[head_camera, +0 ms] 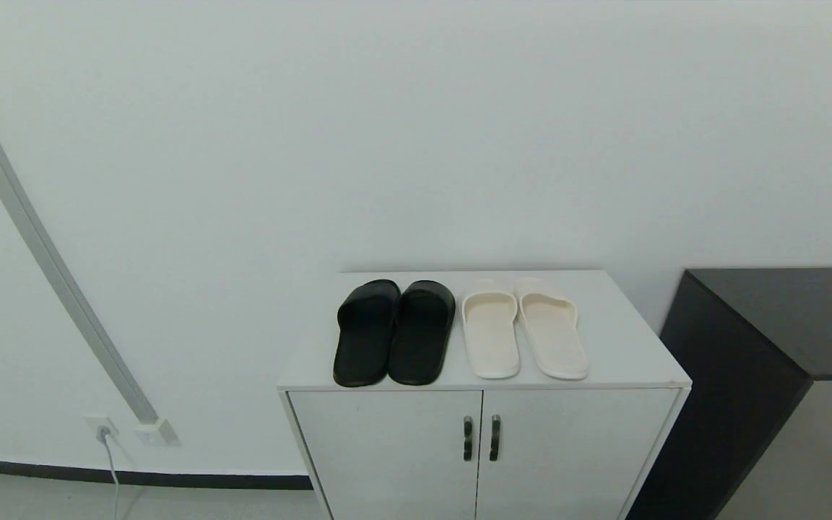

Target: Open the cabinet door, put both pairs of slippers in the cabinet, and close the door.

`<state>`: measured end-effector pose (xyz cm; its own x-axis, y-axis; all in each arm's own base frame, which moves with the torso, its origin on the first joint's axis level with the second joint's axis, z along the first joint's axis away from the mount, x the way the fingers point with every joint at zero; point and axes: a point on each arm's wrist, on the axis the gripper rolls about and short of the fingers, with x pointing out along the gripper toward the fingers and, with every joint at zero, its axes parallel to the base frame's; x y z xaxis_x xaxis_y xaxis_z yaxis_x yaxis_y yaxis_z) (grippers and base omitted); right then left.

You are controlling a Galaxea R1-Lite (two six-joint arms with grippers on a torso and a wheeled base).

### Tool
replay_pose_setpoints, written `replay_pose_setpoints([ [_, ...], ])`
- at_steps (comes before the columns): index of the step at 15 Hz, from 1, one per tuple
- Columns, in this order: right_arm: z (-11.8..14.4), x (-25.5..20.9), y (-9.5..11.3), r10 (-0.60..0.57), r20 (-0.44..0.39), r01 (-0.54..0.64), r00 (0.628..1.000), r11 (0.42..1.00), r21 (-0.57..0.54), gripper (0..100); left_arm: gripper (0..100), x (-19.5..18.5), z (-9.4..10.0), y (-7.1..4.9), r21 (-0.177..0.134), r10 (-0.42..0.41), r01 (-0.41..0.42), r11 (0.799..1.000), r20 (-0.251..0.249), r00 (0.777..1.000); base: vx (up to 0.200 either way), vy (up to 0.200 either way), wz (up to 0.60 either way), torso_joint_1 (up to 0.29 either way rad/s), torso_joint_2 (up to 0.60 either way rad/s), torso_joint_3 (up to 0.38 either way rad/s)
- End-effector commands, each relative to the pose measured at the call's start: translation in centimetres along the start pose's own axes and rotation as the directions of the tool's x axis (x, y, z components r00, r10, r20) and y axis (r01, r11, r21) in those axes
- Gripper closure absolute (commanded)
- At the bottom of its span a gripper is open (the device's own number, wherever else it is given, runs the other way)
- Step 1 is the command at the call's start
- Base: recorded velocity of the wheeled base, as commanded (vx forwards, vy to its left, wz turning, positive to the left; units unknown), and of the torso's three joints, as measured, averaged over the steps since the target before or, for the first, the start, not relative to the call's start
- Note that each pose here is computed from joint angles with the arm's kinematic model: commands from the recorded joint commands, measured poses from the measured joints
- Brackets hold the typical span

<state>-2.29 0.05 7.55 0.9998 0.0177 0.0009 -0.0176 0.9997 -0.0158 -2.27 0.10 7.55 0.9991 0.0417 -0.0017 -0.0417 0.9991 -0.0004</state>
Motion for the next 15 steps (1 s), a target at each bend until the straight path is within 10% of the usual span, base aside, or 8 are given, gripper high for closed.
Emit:
replay_pose_setpoints([
  [1, 0.0, 0.0, 0.0, 0.001, -0.001, -0.001, 1.000, 1.000, 0.000, 0, 100, 0.0, 0.0, 0.0, -0.006, 0.001, -0.001, 1.000, 0.000, 1.000, 0.000, 0.000, 0.00, 0.000, 0.00, 0.000],
  [9, 0.5, -0.1, 0.0, 0.003, 0.033, -0.003, 0.999, 1.000, -0.020, 0, 100, 0.0, 0.0, 0.0, -0.006, -0.011, 0.011, 1.000, 0.000, 1.000, 0.000, 0.000, 0.00, 0.000, 0.00, 0.000],
  [10, 5.6, -1.4, -0.1, 0.018, 0.175, -0.034, 0.984, 0.996, 0.088, 0, 100, 0.0, 0.0, 0.0, -0.006, -0.013, 0.013, 1.000, 0.000, 1.000, 0.000, 0.000, 0.00, 0.000, 0.00, 0.000],
  [15, 11.1, 7.5, 0.3, 0.218, -0.183, -0.193, 0.959, 0.971, 0.144, 0, 100, 0.0, 0.0, 0.0, 0.002, -0.022, 0.022, 1.000, 0.000, 1.000, 0.000, 0.000, 0.00, 0.000, 0.00, 0.000],
])
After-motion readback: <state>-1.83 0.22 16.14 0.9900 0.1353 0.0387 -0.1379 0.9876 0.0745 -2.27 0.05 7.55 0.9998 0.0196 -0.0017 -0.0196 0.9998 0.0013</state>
